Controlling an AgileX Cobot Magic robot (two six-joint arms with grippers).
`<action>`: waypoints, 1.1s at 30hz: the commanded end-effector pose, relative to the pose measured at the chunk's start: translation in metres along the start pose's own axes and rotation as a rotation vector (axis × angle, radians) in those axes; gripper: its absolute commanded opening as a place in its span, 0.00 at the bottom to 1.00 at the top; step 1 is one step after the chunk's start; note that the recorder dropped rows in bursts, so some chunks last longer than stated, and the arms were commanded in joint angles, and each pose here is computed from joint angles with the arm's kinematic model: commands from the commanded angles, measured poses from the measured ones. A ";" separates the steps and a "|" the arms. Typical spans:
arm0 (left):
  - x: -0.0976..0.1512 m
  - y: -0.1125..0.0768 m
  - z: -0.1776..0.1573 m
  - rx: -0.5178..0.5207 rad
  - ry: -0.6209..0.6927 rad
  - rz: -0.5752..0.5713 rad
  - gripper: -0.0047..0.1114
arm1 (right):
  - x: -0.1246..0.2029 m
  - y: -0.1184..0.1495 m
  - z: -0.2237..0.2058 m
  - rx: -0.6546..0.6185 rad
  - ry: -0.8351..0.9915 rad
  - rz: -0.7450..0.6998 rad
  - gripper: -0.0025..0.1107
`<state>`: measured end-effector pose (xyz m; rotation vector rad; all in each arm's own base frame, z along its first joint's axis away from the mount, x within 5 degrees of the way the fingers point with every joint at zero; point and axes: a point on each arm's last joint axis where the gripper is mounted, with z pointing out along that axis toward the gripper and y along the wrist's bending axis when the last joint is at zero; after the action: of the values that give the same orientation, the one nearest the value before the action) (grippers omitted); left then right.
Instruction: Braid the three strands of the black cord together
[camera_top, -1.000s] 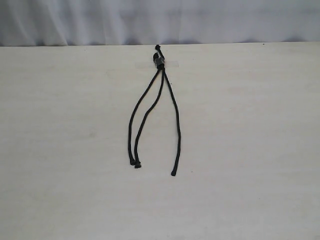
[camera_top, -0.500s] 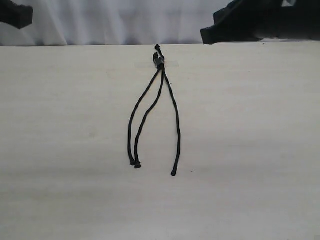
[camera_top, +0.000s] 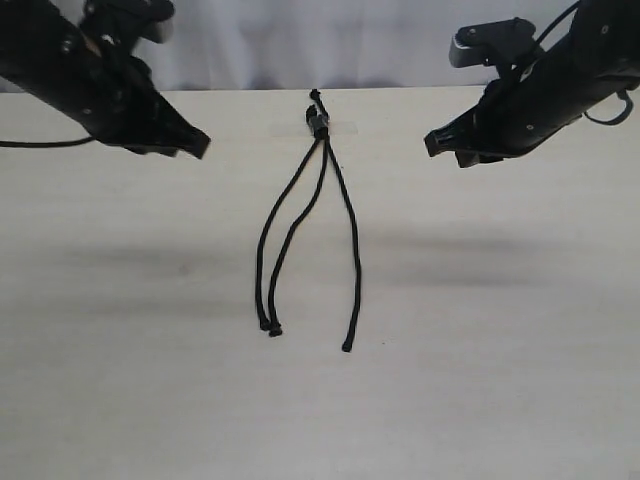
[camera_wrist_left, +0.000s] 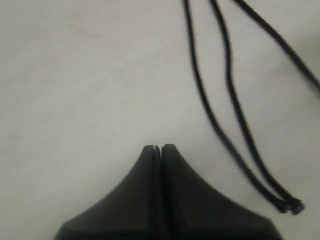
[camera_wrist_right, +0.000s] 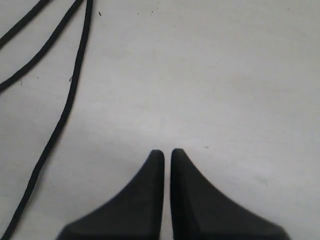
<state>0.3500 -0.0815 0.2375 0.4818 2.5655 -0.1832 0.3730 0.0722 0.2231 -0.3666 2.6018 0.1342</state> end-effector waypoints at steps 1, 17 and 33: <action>-0.007 -0.014 0.031 0.142 0.007 -0.001 0.04 | 0.000 -0.002 -0.002 0.000 0.016 0.006 0.06; -0.010 -0.087 0.099 0.157 -0.016 0.228 0.50 | -0.006 -0.001 -0.002 -0.016 -0.049 0.047 0.06; 0.007 -0.080 0.144 0.106 0.028 0.276 0.54 | -0.007 0.000 -0.002 -0.023 -0.060 0.060 0.06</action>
<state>0.3778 -0.1849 0.1192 0.8776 2.5031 -0.2276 0.3755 0.0754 0.2255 -0.3014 2.5738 0.1951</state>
